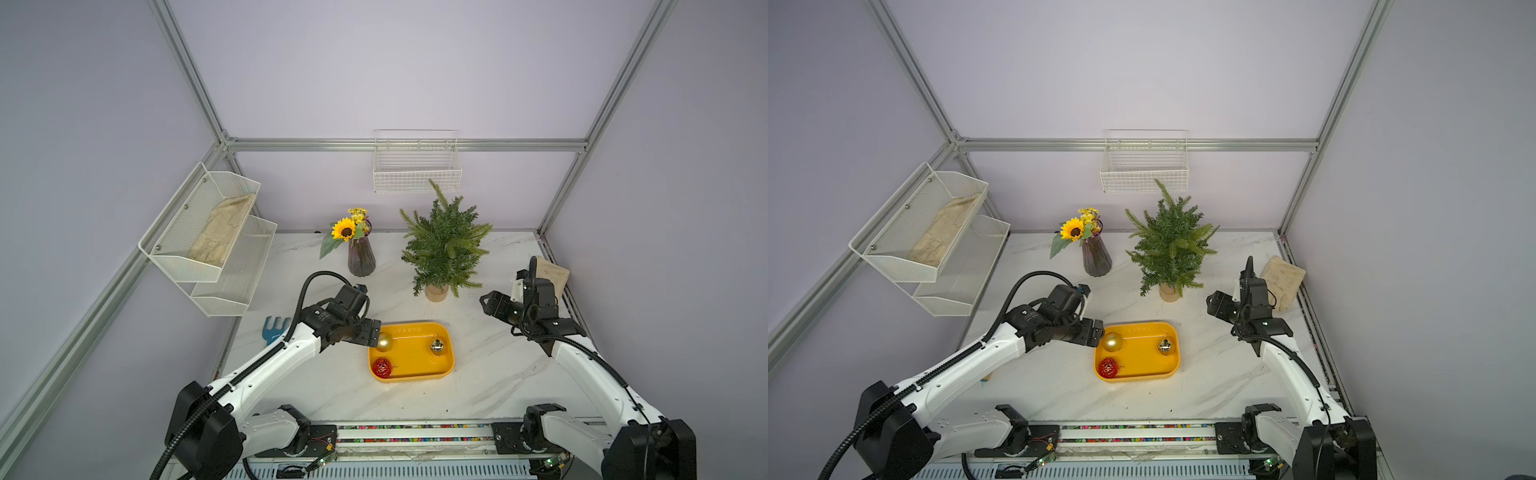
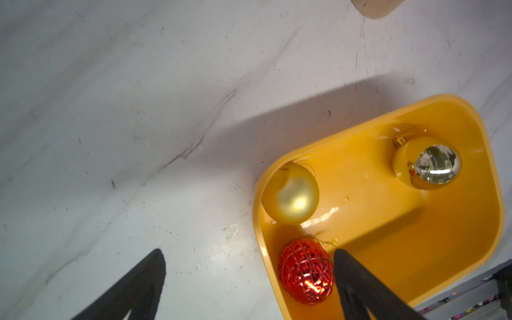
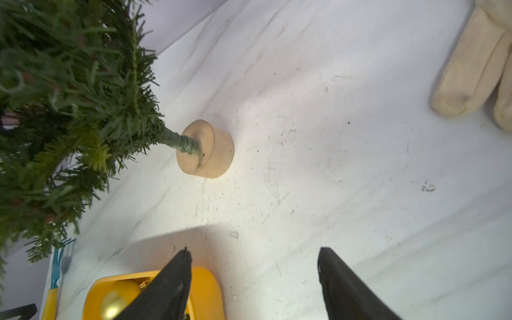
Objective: Decorate the small christmas tree with ornaments
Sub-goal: Pick up an ornament from the container.
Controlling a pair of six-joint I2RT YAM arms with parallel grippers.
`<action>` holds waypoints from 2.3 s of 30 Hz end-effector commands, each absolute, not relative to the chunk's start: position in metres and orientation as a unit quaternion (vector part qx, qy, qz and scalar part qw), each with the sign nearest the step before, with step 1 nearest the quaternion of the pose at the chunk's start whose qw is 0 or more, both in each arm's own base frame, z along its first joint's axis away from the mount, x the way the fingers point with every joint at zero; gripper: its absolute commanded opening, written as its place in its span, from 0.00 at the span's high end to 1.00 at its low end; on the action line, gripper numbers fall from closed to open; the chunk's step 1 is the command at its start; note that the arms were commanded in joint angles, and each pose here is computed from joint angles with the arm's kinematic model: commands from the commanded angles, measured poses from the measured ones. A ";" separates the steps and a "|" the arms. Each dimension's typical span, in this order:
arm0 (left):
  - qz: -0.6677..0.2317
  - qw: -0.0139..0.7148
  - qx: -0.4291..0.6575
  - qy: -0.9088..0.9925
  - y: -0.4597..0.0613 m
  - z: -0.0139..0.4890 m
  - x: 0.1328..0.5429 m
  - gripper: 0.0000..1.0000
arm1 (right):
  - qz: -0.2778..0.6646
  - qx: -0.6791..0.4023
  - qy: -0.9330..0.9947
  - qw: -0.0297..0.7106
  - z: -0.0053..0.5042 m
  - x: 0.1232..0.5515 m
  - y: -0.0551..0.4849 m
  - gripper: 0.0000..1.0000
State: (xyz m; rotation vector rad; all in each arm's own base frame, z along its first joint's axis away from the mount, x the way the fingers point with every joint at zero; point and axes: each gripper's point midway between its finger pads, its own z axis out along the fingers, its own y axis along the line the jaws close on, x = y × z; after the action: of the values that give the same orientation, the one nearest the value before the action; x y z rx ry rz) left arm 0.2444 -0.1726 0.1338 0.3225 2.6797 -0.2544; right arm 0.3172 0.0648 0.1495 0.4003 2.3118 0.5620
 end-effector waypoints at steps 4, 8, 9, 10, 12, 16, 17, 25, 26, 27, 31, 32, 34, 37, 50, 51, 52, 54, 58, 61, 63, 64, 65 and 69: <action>-0.061 0.198 0.101 0.973 -0.204 0.158 0.242 0.11 | 0.245 0.154 0.890 0.352 0.144 0.315 0.074 0.26; -0.048 0.169 0.105 0.979 -0.226 0.144 0.247 0.20 | 0.247 0.148 0.890 0.353 0.143 0.318 0.076 0.26; -0.046 0.161 0.100 0.981 -0.229 0.140 0.248 0.22 | 0.247 0.147 0.891 0.353 0.142 0.318 0.076 0.26; -0.041 0.153 0.093 0.983 -0.231 0.136 0.249 0.23 | 0.248 0.145 0.890 0.353 0.143 0.318 0.077 0.26; -0.036 0.143 0.080 0.986 -0.235 0.130 0.251 0.25 | 0.248 0.144 0.891 0.353 0.142 0.318 0.077 0.26; -0.020 0.132 0.061 0.989 -0.239 0.116 0.256 0.27 | 0.250 0.140 0.890 0.355 0.144 0.318 0.078 0.26; -0.016 0.130 0.059 0.990 -0.240 0.114 0.257 0.26 | 0.251 0.139 0.890 0.355 0.144 0.318 0.078 0.26; 0.027 0.129 0.049 0.990 -0.236 0.097 0.267 0.26 | 0.256 0.137 0.889 0.353 0.143 0.317 0.080 0.26; 0.031 0.128 0.050 0.990 -0.236 0.095 0.269 0.27 | 0.256 0.136 0.890 0.353 0.142 0.318 0.080 0.26; 0.034 0.127 0.051 0.990 -0.236 0.093 0.269 0.27 | 0.256 0.136 0.890 0.352 0.142 0.318 0.080 0.26; 0.038 0.122 0.051 0.991 -0.238 0.087 0.271 0.30 | 0.256 0.136 0.890 0.352 0.142 0.318 0.080 0.26; 0.039 0.121 0.051 0.991 -0.238 0.086 0.271 0.31 | 0.256 0.135 0.890 0.351 0.141 0.318 0.080 0.26; 0.040 0.121 0.051 0.991 -0.238 0.084 0.271 0.32 | 0.258 0.136 0.890 0.351 0.141 0.317 0.081 0.26; 0.041 0.118 0.050 0.991 -0.239 0.081 0.271 0.30 | 0.259 0.136 0.889 0.352 0.140 0.317 0.081 0.26; 0.049 0.114 0.048 0.991 -0.239 0.071 0.272 0.31 | 0.259 0.137 0.889 0.352 0.140 0.317 0.081 0.26; 0.049 0.113 0.048 0.991 -0.239 0.070 0.272 0.32 | 0.259 0.137 0.889 0.352 0.140 0.317 0.081 0.27; 0.050 0.111 0.048 0.991 -0.239 0.069 0.272 0.32 | 0.259 0.137 0.889 0.351 0.140 0.317 0.081 0.27; 0.047 0.109 0.050 0.992 -0.241 0.067 0.272 0.33 | 0.259 0.137 0.889 0.351 0.140 0.317 0.081 0.27; 0.046 0.109 0.051 0.992 -0.242 0.066 0.272 0.34 | 0.259 0.137 0.889 0.351 0.140 0.317 0.081 0.27; 0.044 0.110 0.051 0.992 -0.243 0.067 0.273 0.36 | 0.258 0.137 0.890 0.351 0.139 0.317 0.081 0.27; 0.045 0.111 0.051 0.992 -0.243 0.066 0.274 0.37 | 0.258 0.137 0.889 0.352 0.140 0.317 0.080 0.27; 0.044 0.111 0.051 0.992 -0.243 0.067 0.273 0.38 | 0.258 0.136 0.889 0.353 0.140 0.317 0.081 0.27; 0.044 0.112 0.051 0.991 -0.243 0.068 0.274 0.38 | 0.259 0.137 0.889 0.351 0.139 0.317 0.081 0.27; 0.041 0.118 0.053 0.991 -0.245 0.072 0.275 0.40 | 0.259 0.137 0.889 0.352 0.140 0.317 0.081 0.27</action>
State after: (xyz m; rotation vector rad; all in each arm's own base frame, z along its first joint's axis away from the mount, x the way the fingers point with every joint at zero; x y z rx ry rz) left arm 0.2541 -0.2221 0.0438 0.1793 2.9794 0.2303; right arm 0.3153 0.0789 0.1384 0.3604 2.3155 0.6639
